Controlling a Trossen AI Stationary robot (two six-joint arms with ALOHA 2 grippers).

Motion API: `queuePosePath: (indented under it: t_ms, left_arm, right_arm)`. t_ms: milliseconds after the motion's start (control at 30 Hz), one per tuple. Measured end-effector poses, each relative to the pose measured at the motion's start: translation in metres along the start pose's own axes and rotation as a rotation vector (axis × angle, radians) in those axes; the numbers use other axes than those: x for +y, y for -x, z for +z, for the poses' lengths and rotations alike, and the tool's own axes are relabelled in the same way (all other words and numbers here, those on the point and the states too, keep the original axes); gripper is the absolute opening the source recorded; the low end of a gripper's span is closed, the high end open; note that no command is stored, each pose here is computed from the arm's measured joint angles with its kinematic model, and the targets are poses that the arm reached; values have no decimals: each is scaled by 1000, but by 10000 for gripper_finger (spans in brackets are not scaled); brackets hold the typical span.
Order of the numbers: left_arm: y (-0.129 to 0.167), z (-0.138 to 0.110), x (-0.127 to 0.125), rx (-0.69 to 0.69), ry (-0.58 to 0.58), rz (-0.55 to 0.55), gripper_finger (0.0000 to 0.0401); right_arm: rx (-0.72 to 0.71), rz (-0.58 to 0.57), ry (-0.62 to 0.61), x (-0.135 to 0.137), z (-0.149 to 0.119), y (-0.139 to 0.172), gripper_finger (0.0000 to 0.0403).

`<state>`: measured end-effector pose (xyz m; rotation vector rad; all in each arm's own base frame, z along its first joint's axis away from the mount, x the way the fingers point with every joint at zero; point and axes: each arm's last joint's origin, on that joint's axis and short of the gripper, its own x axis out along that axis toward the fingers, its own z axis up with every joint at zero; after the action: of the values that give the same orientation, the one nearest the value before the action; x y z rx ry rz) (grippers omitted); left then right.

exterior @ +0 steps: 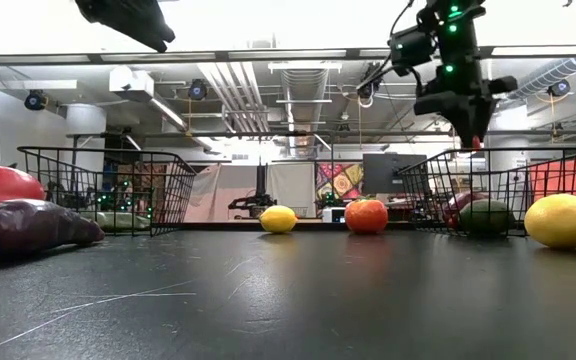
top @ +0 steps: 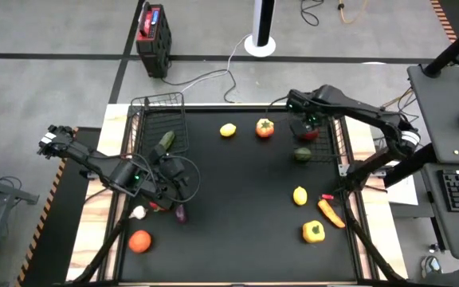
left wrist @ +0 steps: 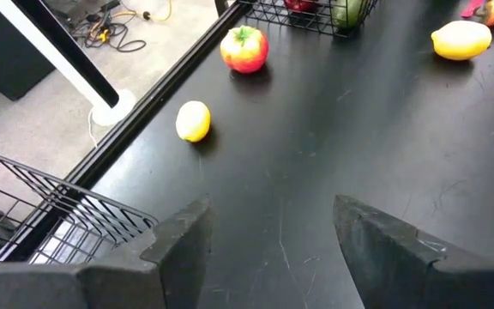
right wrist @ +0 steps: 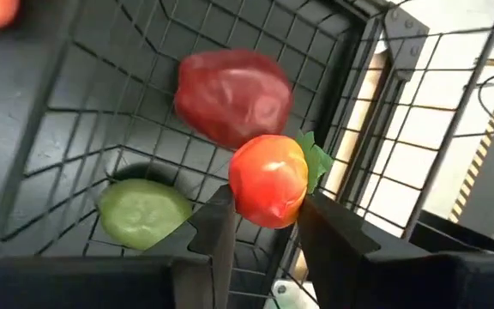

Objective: Sort produce into baskets
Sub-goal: Put the red tomato into the right wire basket

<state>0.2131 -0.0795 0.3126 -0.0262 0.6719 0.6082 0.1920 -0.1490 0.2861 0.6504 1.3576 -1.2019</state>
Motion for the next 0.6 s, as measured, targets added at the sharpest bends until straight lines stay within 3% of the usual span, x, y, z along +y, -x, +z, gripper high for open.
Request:
queuePosePath:
  t_ms: [233, 400, 600]
  left_arm:
    - [0, 0, 0, 0, -5, 0, 223]
    - [0, 0, 0, 0, -5, 0, 223]
    - [0, 0, 0, -1, -4, 1, 223]
  right_arm:
    - [-8, 152, -52, -8, -23, -12, 112]
    - [34, 136, -67, -10, -36, -29, 110]
    - [38, 126, -65, -7, -40, -40, 141]
